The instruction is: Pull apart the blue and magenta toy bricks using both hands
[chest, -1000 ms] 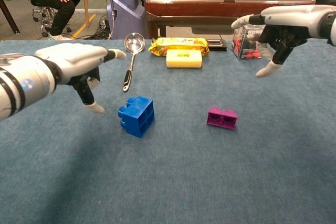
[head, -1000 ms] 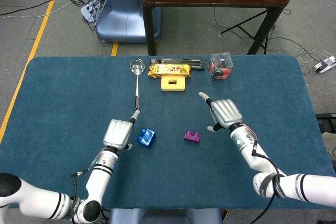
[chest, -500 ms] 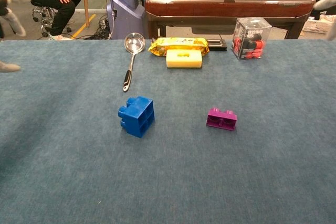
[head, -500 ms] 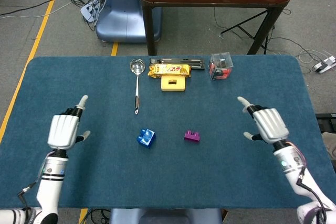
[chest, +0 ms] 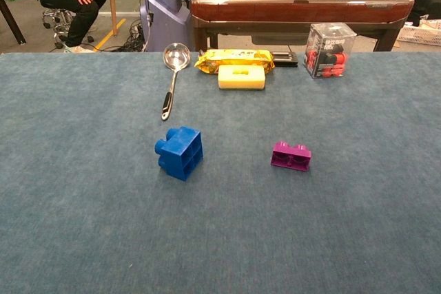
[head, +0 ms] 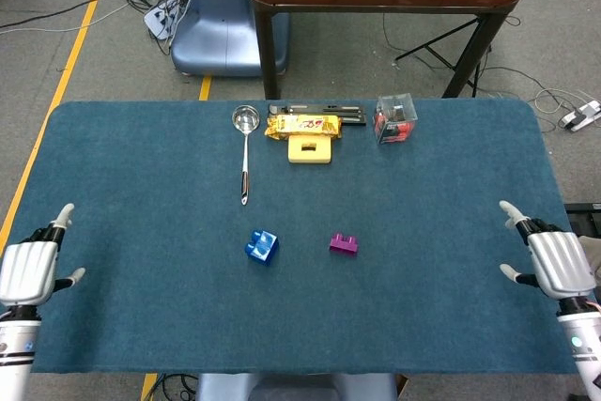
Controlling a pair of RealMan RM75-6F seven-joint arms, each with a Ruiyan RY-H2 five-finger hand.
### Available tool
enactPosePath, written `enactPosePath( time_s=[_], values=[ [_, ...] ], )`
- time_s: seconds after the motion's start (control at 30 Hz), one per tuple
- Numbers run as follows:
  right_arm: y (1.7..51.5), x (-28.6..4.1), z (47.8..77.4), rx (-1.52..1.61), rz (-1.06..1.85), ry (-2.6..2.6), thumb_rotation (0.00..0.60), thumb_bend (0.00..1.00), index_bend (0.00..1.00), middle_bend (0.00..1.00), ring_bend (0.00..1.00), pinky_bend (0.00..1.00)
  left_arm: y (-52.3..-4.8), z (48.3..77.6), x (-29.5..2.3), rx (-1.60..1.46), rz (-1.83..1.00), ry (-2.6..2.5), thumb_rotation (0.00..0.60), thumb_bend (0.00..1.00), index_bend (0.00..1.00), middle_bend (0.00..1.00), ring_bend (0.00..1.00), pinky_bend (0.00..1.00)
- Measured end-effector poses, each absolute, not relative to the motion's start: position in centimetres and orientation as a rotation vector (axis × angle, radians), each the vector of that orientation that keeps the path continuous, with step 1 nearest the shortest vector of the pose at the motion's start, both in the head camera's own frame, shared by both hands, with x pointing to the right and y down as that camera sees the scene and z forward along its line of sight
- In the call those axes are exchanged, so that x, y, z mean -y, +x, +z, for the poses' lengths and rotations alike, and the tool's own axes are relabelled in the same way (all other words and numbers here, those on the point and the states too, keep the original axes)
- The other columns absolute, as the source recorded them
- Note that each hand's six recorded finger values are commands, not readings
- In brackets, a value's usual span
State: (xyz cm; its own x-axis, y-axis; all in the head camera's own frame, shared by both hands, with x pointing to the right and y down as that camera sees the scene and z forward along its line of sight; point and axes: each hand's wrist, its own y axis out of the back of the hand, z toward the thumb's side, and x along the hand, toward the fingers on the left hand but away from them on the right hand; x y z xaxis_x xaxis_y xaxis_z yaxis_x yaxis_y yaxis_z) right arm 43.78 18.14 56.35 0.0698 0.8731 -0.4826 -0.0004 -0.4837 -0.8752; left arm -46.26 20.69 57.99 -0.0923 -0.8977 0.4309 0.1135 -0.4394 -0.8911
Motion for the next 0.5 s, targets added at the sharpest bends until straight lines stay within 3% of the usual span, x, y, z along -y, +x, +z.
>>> enactPosePath(
  time_s=[0.3,0.5],
  values=[
    [45.2,-20.2,55.5,0.929,1.528,-1.590,0.600,0.00,0.14,0.35,0.34,0.48,-49.6,56.3,-23.7,-0.941,-1.728,-1.368,0.600,0.00,0.00,0.26,0.35,0.57],
    [45.3,-20.5,55.4,0.953,1.528,-1.603,0.600,0.00,0.15,0.35,0.34,0.48,-49.5,56.3,-23.9,-0.953,-1.720,-1.352,0.600,0.00,0.02,0.26,0.35,0.57]
  ],
)
